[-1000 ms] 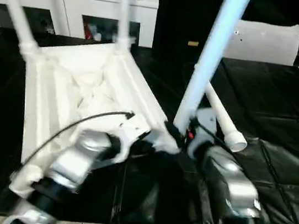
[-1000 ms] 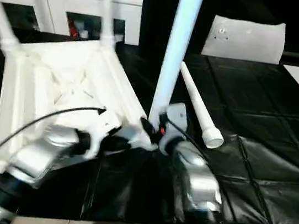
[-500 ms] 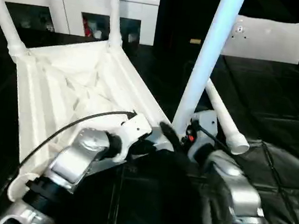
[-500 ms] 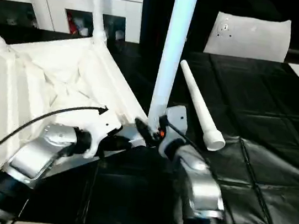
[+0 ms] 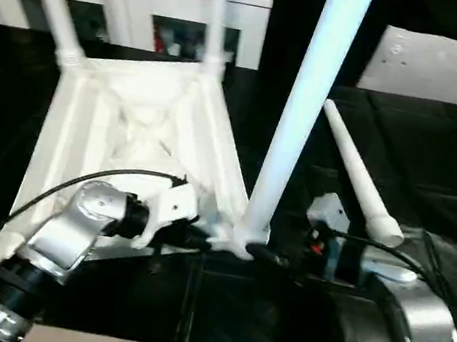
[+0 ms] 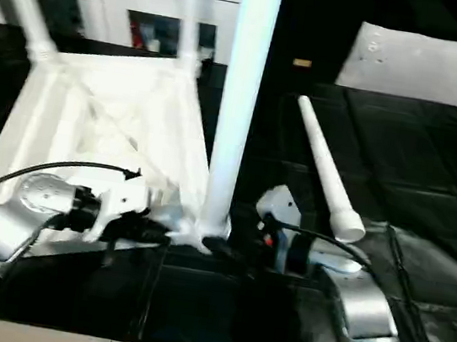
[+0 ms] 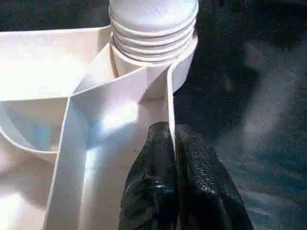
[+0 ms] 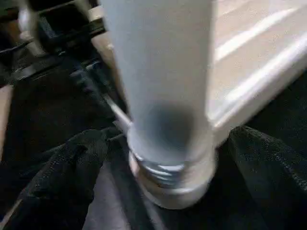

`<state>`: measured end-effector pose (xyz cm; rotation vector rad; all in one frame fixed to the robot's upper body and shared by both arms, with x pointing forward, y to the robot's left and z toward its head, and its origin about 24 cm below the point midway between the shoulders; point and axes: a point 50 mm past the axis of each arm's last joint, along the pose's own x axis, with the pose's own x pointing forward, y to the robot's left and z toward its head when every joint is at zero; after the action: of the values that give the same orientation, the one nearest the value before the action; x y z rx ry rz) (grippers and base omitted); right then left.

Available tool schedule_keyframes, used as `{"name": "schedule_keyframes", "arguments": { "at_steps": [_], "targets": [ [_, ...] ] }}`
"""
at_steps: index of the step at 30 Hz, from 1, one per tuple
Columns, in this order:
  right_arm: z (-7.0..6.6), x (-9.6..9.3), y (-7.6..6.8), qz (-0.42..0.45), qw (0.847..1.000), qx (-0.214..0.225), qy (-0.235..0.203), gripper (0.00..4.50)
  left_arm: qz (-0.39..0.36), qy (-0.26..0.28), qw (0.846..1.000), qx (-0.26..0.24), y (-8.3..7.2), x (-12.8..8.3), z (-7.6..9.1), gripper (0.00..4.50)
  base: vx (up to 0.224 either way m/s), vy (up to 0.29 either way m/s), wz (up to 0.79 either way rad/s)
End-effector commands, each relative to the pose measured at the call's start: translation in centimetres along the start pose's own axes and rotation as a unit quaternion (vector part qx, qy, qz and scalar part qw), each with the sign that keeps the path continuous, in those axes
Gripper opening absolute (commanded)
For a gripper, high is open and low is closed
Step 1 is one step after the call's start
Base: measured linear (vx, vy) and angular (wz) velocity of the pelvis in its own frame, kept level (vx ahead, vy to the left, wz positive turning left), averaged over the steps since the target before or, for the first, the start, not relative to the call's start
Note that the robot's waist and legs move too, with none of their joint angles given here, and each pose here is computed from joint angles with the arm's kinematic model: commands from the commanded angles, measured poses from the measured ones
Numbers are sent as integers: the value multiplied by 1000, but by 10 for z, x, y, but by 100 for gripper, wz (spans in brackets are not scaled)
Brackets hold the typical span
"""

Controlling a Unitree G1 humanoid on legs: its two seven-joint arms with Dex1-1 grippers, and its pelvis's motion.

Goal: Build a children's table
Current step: Rotate leg to tighten

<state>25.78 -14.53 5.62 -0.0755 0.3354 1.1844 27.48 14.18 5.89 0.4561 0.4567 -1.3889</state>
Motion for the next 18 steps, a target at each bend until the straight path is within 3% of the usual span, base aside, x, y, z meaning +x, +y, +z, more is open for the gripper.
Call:
{"name": "schedule_keyframes", "arguments": {
  "at_steps": [1, 18],
  "targets": [
    [9, -2, 0, 26, 1000, -17, -4, 446, -53, -7, 998, 42, -3, 5, 13, 0, 0, 0, 0],
    [11, 1, 1, 91, 995, -40, 34, 446, -75, 0, 996, 52, -6, -2, 11, 0, 0, 0, 0]
  ]
}}
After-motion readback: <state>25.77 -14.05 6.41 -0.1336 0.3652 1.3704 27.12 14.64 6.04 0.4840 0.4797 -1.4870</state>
